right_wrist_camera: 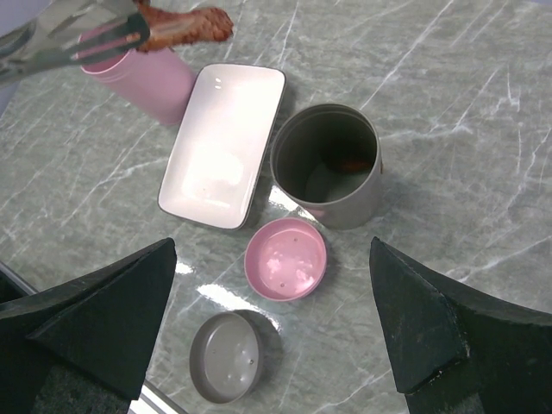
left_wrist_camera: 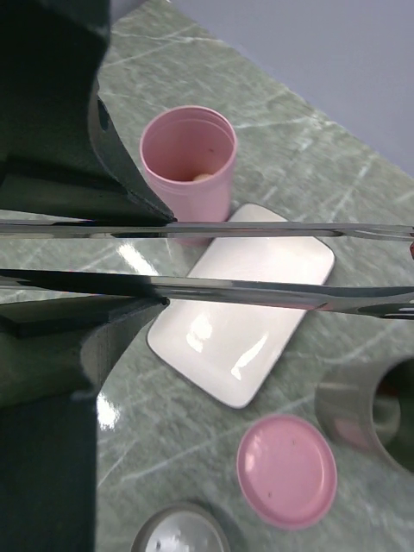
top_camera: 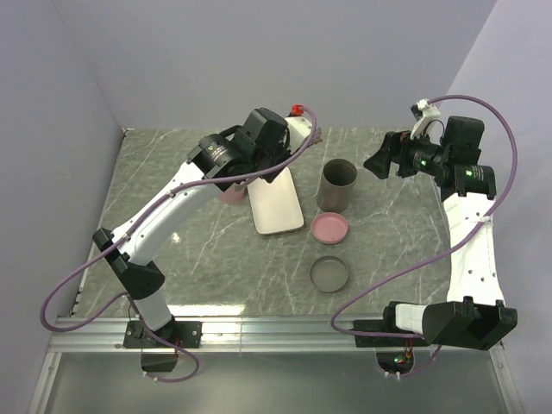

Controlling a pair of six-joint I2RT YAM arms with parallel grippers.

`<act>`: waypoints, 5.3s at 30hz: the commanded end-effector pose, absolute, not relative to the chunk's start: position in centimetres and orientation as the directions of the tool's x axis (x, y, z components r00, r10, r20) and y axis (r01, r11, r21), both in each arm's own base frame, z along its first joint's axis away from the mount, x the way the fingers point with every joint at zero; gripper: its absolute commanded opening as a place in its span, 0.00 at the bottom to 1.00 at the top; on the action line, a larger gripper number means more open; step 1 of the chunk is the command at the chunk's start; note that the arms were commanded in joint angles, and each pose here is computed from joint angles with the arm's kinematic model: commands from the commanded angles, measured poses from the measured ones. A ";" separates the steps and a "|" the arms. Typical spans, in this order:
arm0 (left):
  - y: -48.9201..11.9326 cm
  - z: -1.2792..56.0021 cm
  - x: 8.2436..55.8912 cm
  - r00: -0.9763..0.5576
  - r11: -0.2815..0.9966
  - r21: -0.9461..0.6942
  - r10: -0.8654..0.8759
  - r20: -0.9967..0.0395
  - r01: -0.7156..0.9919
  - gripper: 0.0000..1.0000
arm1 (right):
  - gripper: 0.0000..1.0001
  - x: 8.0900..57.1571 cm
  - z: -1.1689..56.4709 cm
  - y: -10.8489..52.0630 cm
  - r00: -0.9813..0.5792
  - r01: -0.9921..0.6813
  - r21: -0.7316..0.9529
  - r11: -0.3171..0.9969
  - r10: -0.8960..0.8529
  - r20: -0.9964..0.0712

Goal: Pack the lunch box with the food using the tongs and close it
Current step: Place the fake food in the packing box, then place the clamp at the center of the board, then pick up the box lid from the center of the board.

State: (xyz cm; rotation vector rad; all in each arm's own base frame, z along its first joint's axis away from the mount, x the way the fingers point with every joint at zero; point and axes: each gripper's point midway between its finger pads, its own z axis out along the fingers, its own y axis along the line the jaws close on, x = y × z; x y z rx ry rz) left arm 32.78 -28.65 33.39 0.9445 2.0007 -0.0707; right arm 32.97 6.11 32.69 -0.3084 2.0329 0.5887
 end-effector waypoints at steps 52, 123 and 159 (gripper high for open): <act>-37.9 29.3 34.9 -0.216 0.610 0.290 0.620 -0.754 0.738 0.52 | 1.00 34.3 34.9 5.3 -0.440 -0.426 0.238 0.873 0.030 -0.897; 2.4 5.3 40.7 -0.891 0.997 0.003 0.068 -0.449 0.075 0.72 | 1.00 33.1 32.0 6.3 -0.507 -0.454 0.306 0.837 0.040 -0.861; -8.0 32.9 38.3 -0.442 0.837 -0.325 -0.113 -0.890 0.440 0.99 | 1.00 23.1 22.0 11.5 -0.330 -0.878 -0.110 0.466 -0.755 -0.567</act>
